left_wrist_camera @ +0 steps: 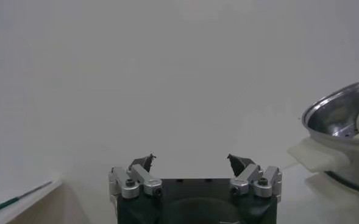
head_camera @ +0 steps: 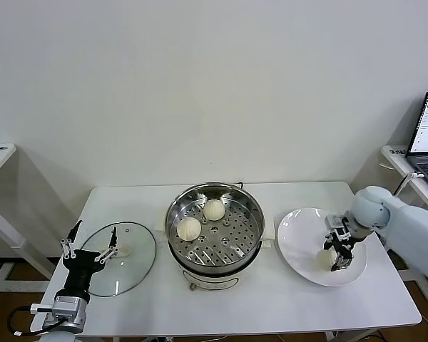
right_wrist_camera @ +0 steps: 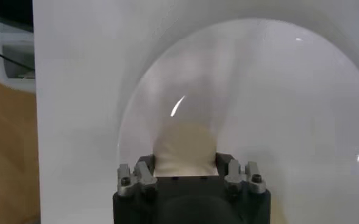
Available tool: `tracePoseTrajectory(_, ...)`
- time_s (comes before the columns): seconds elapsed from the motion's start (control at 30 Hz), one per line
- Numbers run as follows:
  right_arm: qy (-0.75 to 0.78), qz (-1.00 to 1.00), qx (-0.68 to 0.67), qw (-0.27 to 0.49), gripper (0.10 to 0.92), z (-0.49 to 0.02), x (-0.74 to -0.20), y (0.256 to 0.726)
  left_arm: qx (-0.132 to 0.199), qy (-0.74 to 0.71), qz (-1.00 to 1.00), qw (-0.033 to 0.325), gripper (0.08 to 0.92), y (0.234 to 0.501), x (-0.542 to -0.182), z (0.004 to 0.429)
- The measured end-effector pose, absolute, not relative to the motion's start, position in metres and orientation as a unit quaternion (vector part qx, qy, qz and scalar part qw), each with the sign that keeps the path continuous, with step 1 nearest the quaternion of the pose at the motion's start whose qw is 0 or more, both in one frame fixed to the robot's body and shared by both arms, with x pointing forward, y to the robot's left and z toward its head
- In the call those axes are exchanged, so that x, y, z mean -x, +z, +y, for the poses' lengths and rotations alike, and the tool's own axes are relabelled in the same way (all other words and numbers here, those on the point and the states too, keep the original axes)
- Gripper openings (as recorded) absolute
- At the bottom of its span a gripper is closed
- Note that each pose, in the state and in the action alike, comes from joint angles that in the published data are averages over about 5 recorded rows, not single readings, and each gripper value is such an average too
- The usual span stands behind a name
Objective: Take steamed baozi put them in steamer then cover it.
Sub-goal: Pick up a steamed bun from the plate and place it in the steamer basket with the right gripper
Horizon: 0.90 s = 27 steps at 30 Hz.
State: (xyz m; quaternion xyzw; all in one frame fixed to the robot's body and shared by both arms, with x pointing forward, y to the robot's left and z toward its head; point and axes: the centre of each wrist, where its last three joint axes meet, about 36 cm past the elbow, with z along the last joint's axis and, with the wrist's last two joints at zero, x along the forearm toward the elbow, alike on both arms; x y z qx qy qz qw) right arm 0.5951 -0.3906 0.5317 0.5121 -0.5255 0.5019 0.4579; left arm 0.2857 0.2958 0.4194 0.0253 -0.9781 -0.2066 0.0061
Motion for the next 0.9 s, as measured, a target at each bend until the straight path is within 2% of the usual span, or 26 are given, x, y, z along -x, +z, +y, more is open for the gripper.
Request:
tracePoseTrajectory(0.5,0.594,-0.505,-0.535,0.324,0.670,-0.307,-0.618,0.704,-0.027,-0.211,-0.977,0.000,0.823,0.426,-0.284,0.297)
tracePoseTrajectory(0.67,0.642,-0.463,-0.552,0.262,0.670,-0.265,-0.618,0.732,-0.030,-0.210,-0.977,-0.002,0.823,0.428,-0.284,0.297)
tracePoseTrajectory(0.9,0.704,-0.374,-0.580,0.167,0.670,-0.204,-0.615,0.741,-0.031,-0.210,-0.977,-0.003,0.823,0.429,-0.284,0.298)
